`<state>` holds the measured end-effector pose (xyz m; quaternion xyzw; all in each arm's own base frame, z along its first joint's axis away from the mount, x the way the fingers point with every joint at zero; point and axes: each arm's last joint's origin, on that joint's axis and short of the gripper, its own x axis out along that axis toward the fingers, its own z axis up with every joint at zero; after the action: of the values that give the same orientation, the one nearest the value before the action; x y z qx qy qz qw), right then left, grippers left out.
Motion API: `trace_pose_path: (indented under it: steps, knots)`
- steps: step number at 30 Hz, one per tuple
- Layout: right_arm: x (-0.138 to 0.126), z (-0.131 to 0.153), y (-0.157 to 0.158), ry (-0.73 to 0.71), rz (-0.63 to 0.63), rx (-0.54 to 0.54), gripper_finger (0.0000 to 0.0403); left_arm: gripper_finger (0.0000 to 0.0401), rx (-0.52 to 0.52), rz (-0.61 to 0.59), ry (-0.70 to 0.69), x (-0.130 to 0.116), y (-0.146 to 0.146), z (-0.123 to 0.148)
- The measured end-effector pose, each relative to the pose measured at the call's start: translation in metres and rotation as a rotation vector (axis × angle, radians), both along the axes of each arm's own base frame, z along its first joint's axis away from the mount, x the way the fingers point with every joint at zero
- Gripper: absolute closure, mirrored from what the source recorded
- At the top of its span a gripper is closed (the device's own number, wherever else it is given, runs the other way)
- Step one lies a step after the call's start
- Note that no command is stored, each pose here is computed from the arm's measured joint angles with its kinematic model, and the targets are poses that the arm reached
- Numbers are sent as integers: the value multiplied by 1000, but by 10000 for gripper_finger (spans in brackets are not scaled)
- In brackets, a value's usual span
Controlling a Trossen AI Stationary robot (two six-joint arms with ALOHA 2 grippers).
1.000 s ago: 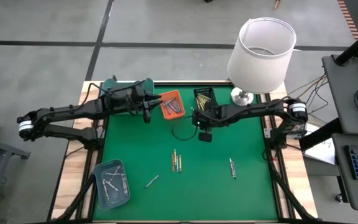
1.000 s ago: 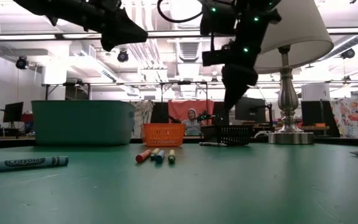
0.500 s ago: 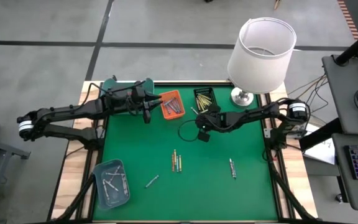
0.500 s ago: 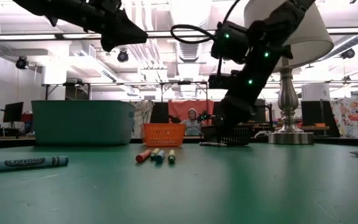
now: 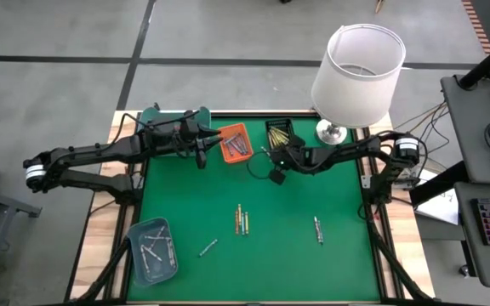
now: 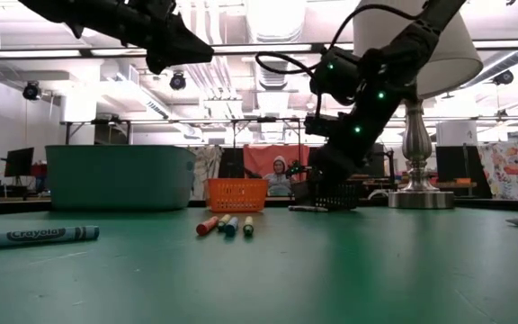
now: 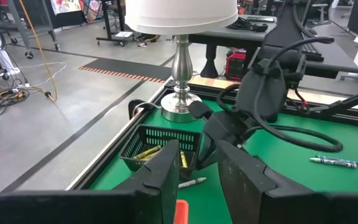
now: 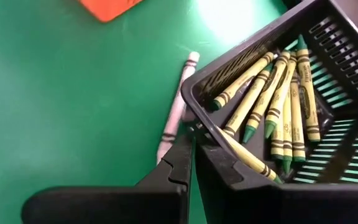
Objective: Sort crayons
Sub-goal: Put the white crayon into the blue bin
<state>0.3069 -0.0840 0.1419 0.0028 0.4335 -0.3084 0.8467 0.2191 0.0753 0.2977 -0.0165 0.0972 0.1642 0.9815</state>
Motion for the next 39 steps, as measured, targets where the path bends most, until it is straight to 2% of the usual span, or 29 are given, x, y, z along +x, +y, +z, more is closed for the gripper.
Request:
trace_pose_path:
  steps: [5, 14, 21, 28, 35, 39]
  knots:
    - [0, 0, -9, -26, -26, 3, 390, 310, 0, 0, 0, 0, 0, 0]
    - [1, 0, -7, -54, -31, 52, 390, 310, -1, 0, 2, 0, 0, 0]
    - [3, 2, -3, -97, 40, 171, 390, 310, -5, 0, 14, 0, 0, -4]
    - [5, 4, 5, -103, 72, 196, 390, 310, -12, 0, 34, -1, 0, -12]
    - [-2, 15, 9, -139, -34, 268, 390, 310, -11, 0, 32, -1, 0, -12]
    - [-3, 17, 10, -141, -34, 275, 390, 310, -8, 0, 21, 0, 0, -11]
